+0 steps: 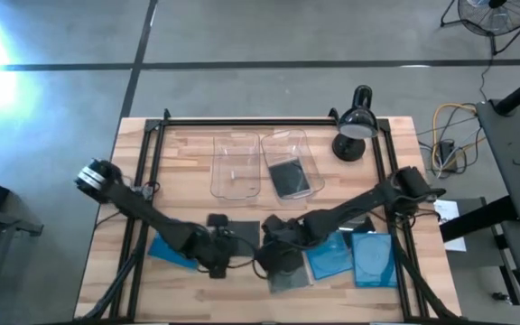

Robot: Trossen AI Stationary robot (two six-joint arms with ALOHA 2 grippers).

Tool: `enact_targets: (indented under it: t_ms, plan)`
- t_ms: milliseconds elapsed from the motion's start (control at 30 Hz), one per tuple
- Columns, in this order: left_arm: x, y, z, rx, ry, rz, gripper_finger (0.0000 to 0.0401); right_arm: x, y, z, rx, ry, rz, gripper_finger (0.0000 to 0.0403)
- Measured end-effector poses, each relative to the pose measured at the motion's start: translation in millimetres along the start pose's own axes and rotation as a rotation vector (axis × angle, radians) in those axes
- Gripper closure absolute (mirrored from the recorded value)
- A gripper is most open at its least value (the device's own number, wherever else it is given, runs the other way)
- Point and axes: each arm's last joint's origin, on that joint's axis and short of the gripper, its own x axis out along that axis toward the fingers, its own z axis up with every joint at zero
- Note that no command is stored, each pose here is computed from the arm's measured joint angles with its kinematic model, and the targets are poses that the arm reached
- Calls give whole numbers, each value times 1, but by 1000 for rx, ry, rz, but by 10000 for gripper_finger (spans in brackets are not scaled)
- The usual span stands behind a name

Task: Pick & place jewel cases by type
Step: Put the black CD case into the right transparent bin

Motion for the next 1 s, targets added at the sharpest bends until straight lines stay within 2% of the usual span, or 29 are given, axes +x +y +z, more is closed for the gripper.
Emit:
enact_targets:
  t_ms: [167, 233, 300, 367, 667, 1000]
  plan:
    - [-17, 7, -22, -184, 36, -24, 266, 23, -7, 10, 115, -8, -7, 184]
    - [-15, 7, -30, -250, 48, -57, 266, 32, -13, 11, 153, 0, -37, 184]
    - [-8, 8, -43, -280, 96, -63, 266, 38, -16, 12, 166, 4, -56, 184]
    - [-4, 7, -48, -301, 87, -85, 266, 42, -19, 13, 169, 7, -65, 184]
    - [17, 5, -71, -243, 190, -139, 266, 62, -28, 15, 297, 20, -103, 184]
    - [26, 5, -66, -221, 92, -193, 266, 70, -20, 21, 308, -22, 16, 184]
